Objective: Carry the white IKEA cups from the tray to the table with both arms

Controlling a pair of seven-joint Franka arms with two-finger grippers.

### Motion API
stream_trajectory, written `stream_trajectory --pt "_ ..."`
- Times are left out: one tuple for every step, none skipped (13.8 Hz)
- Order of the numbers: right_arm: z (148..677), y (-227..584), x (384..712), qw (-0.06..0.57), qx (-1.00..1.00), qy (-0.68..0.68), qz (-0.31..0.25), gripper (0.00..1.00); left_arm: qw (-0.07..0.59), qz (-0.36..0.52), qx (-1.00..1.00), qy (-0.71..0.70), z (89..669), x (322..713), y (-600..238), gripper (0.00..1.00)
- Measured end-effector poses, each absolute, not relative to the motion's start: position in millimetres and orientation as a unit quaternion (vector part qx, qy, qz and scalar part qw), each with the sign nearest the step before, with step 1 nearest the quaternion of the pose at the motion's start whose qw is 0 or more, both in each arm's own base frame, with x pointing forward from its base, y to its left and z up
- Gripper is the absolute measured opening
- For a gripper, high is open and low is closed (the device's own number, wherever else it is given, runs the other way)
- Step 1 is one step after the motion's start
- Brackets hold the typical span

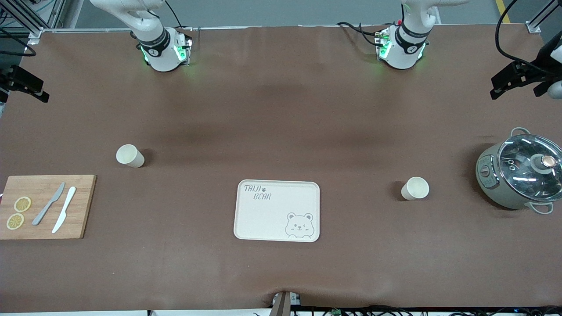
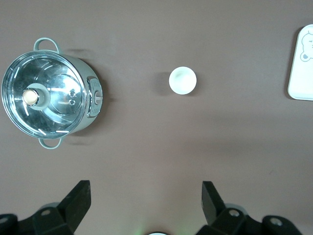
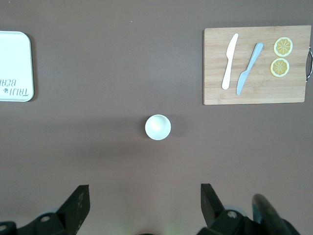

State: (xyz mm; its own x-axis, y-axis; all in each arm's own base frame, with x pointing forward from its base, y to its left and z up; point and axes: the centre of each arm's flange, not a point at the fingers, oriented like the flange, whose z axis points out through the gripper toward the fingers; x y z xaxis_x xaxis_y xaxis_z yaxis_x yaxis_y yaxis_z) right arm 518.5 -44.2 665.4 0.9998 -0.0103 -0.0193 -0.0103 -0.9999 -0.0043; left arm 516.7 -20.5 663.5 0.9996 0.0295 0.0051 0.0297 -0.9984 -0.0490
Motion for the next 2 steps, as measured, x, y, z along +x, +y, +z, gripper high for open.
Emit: stream_trajectory --pt "665.4 -44.2 518.5 0.002 -1.000 0.005 0.010 1.00 0.025 -0.002 -1.000 -0.015 663.2 517.1 -20.6 1.00" --pt "665.4 -44.2 518.5 0.002 -1.000 0.005 0.010 1.00 0.025 -0.002 -1.000 -0.015 663.3 517.2 -20.7 1.00"
